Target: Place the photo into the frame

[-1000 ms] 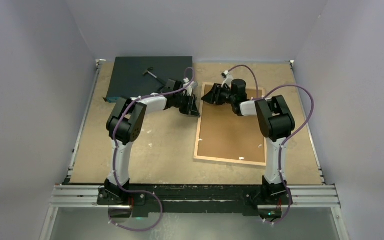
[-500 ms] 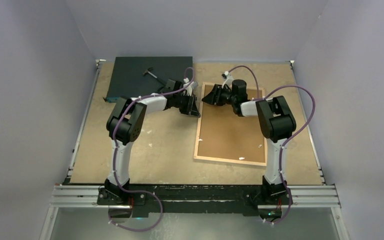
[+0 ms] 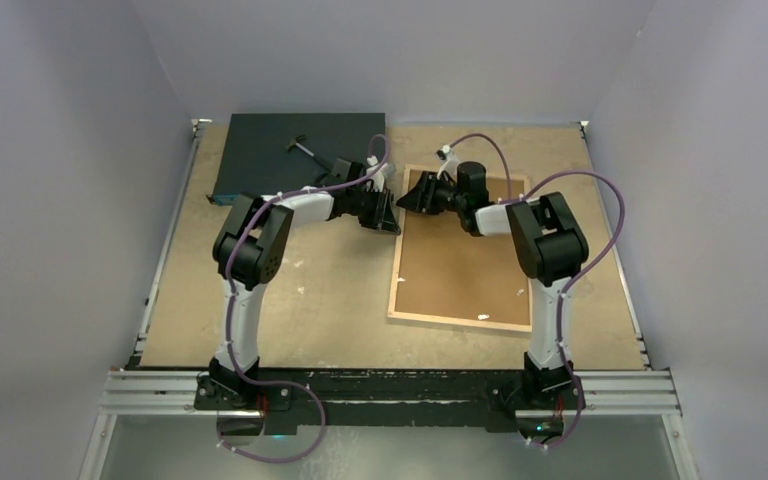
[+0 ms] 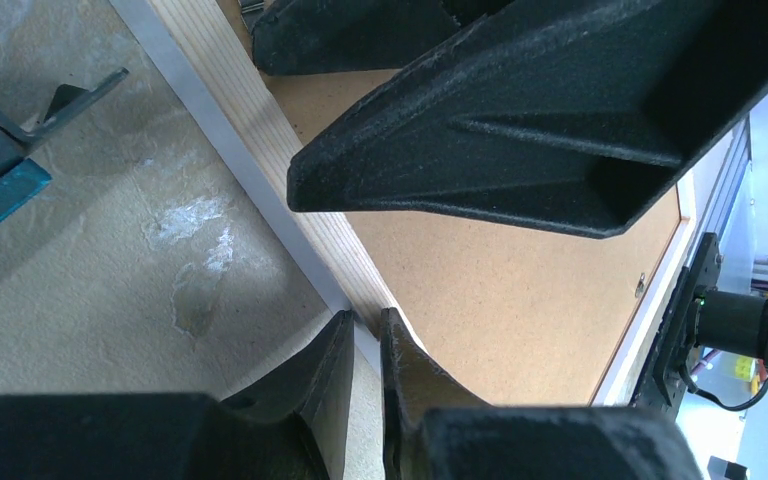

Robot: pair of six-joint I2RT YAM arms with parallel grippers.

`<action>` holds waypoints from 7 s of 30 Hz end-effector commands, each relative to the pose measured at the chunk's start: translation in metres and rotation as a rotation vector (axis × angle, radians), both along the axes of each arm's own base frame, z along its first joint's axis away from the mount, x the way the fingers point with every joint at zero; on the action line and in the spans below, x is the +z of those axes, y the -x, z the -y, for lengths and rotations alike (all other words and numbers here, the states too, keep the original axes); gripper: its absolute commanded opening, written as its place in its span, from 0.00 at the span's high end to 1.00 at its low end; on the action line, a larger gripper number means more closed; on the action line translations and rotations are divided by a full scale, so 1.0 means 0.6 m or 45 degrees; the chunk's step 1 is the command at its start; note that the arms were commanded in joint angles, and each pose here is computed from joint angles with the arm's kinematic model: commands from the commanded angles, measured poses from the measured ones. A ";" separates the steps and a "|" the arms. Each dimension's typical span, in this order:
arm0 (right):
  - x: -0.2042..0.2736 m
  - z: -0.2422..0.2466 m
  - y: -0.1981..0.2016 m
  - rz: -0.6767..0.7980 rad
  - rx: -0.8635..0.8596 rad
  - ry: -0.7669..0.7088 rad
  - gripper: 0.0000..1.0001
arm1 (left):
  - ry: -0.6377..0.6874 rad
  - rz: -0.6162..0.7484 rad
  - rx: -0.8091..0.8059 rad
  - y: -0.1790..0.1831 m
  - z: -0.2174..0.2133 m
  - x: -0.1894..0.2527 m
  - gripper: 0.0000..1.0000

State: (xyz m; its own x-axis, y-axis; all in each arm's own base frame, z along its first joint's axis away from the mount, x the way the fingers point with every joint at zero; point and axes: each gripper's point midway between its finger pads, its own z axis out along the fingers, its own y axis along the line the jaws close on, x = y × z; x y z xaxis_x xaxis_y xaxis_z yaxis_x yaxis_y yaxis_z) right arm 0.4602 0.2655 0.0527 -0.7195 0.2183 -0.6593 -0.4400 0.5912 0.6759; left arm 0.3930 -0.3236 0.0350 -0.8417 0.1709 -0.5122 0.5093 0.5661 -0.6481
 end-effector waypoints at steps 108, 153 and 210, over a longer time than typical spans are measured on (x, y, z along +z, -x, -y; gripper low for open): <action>0.137 0.035 -0.032 0.095 -0.173 -0.007 0.38 | 0.037 0.059 -0.056 0.002 -0.014 0.087 0.85; 0.063 0.284 -0.189 -0.079 -0.905 0.706 0.02 | 0.051 0.207 -0.485 0.117 0.003 0.156 0.76; 0.012 0.344 -0.258 -0.210 -0.661 0.293 0.01 | -0.150 0.212 -1.004 0.305 0.244 -0.059 0.70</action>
State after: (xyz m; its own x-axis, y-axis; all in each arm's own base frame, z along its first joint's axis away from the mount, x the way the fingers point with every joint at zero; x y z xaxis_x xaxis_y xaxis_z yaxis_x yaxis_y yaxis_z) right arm 0.6292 -0.0121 0.0511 -0.5588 0.5060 -0.6570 0.2176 0.8540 0.4726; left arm 0.2199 -0.4701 0.0248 -0.3312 0.7102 -0.6212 0.8912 0.0192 -0.4532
